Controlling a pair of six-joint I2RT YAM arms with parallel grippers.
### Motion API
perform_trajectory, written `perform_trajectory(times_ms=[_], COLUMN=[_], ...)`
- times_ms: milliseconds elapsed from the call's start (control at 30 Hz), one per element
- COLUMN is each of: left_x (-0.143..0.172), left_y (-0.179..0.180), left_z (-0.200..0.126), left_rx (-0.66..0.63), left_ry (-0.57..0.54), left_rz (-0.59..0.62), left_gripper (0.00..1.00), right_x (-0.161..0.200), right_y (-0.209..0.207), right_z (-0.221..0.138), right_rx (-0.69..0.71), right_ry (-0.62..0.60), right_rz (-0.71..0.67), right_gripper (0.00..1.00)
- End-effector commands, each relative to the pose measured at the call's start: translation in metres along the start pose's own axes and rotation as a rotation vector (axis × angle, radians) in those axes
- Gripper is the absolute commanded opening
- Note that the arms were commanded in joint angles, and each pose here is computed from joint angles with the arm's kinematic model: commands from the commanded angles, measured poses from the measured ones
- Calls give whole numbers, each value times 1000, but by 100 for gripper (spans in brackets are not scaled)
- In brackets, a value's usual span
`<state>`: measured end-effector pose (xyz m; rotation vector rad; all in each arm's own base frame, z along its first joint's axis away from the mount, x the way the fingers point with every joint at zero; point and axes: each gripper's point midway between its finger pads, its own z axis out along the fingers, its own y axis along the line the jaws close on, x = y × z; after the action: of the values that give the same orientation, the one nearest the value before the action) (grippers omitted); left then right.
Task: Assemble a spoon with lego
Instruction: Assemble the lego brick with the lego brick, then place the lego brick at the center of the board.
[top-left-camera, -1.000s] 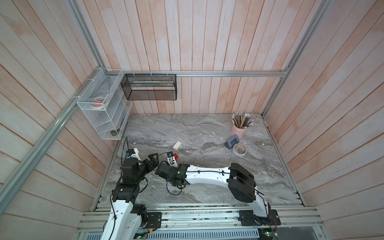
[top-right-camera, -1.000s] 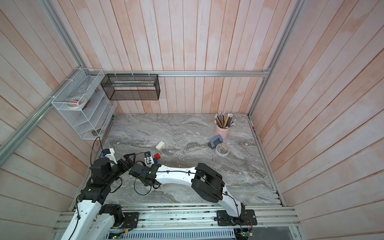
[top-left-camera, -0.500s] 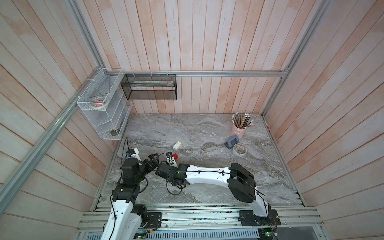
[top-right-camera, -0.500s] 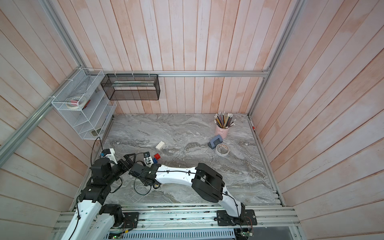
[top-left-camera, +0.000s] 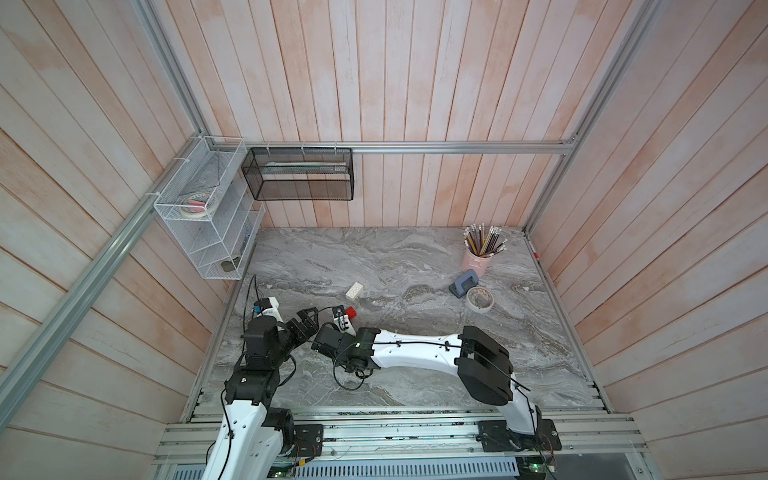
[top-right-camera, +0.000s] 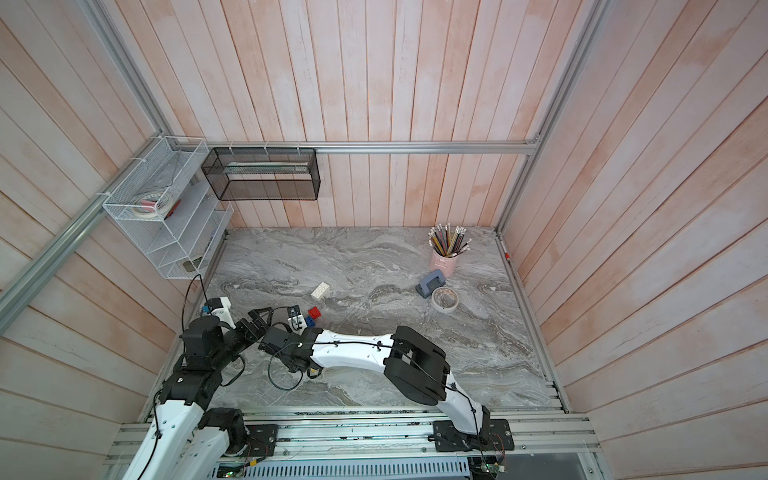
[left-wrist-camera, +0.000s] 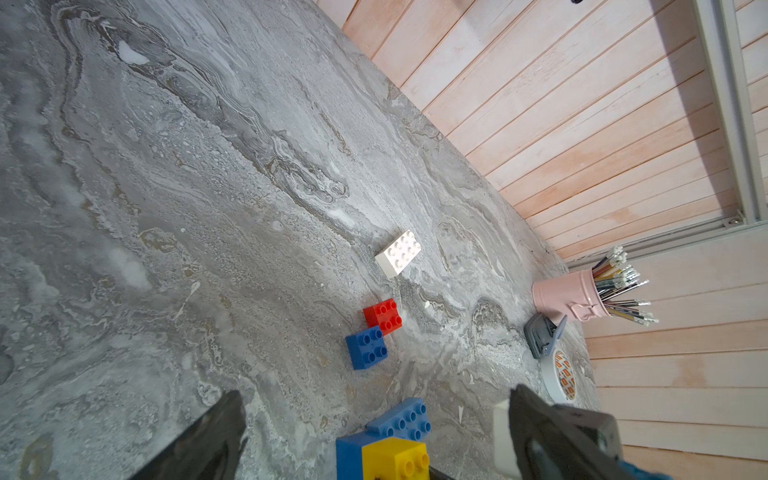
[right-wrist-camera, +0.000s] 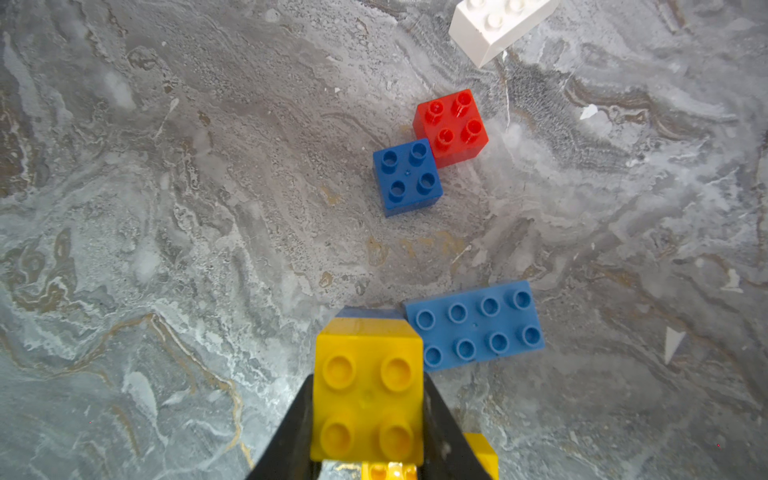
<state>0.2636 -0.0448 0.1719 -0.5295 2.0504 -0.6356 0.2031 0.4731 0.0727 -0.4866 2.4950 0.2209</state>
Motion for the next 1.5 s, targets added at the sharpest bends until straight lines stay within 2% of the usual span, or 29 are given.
perform_trajectory(times_ms=[0,133,467,633,867,1033,1367,1467], left_x=[-1,-1,-10,-15,-2,16,42,46], left_y=[-1,-2,-14,-17,-38,-60,-63,-58], left_z=[1,1,-4,-7,-5,-5,2,4], left_rx=[16,18,52,58,200,264,296,284], left_ry=[-10,-10,-29,-44,-13,-9,49,60], left_rz=[18,19,23,32,66,150,191,194], left_gripper=[100,100,100,100,100,100,100,100], right_x=[91,86,-16,-36,-30,-21,-4,3], right_y=[-31,-36,-39,-58,-132,-174,-194,-196], right_z=[32,29,-47,-62,-62,-51,-21,-15], right_rx=[93,111,133,142,210,233,269,278], right_ry=[304,286,-12,-55,-50,-54,-13,2], right_rz=[-126,-107,37,105,239,331,385,390], right_gripper=[0,0,0,0,0,0,0,3])
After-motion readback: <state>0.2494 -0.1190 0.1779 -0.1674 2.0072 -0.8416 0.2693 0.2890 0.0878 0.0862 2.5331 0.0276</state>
